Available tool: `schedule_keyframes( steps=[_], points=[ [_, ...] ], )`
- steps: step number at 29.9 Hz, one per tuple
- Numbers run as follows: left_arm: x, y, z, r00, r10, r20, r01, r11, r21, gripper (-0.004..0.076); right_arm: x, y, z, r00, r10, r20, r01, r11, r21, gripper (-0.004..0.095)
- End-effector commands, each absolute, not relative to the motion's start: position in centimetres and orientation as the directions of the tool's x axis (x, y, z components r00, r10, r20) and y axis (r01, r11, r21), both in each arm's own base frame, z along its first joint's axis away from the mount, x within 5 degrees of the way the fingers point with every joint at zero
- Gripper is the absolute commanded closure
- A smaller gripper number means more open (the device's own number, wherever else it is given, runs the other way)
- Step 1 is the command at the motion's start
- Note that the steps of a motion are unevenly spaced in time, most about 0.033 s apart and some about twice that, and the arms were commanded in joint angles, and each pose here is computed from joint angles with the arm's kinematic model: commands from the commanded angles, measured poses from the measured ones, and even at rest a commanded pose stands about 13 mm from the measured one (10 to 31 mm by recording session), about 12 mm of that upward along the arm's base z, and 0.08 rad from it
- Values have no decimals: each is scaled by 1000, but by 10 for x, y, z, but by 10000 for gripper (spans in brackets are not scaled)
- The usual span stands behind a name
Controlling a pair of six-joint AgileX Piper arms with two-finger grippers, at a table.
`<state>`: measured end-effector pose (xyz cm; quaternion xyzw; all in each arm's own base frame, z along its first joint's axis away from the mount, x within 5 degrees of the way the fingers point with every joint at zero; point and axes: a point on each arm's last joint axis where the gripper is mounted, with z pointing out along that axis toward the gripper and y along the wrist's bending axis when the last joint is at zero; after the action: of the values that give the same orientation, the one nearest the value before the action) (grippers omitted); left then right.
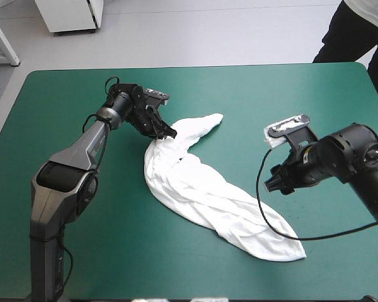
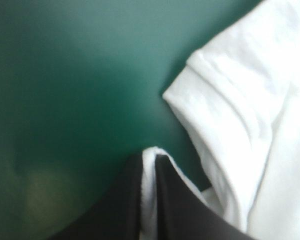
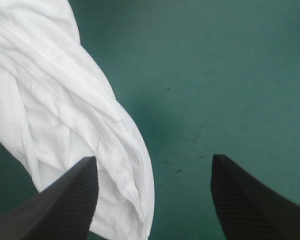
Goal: Fold the cloth
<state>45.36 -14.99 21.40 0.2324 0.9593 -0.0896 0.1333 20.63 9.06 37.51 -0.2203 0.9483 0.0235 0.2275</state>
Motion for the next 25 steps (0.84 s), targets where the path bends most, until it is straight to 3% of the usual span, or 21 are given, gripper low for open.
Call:
schedule_keyframes(
  steps=[1, 6, 13, 20, 25],
  points=[
    [447, -156, 238, -842, 419, -340, 484, 865, -133, 734, 183, 78, 377, -787, -407, -465, -424, 903, -72, 306],
    [447, -157, 238, -849, 407, -337, 474, 868, -147, 734, 154, 67, 351, -785, -455, -420, -470, 879, -73, 304],
    [447, -158, 238, -852, 400, -339, 472, 866, -163, 734, 131, 57, 297, -799, -535, -274, -539, 840, -69, 304],
    [446, -158, 238, -853, 402, -333, 472, 866, -164, 734, 133, 62, 265, -779, -553, -296, -569, 822, -39, 296],
    [446, -158, 238, -853, 402, -333, 472, 866, -164, 734, 147, 69, 246, -786, -558, -265, -570, 821, -36, 297]
  ],
)
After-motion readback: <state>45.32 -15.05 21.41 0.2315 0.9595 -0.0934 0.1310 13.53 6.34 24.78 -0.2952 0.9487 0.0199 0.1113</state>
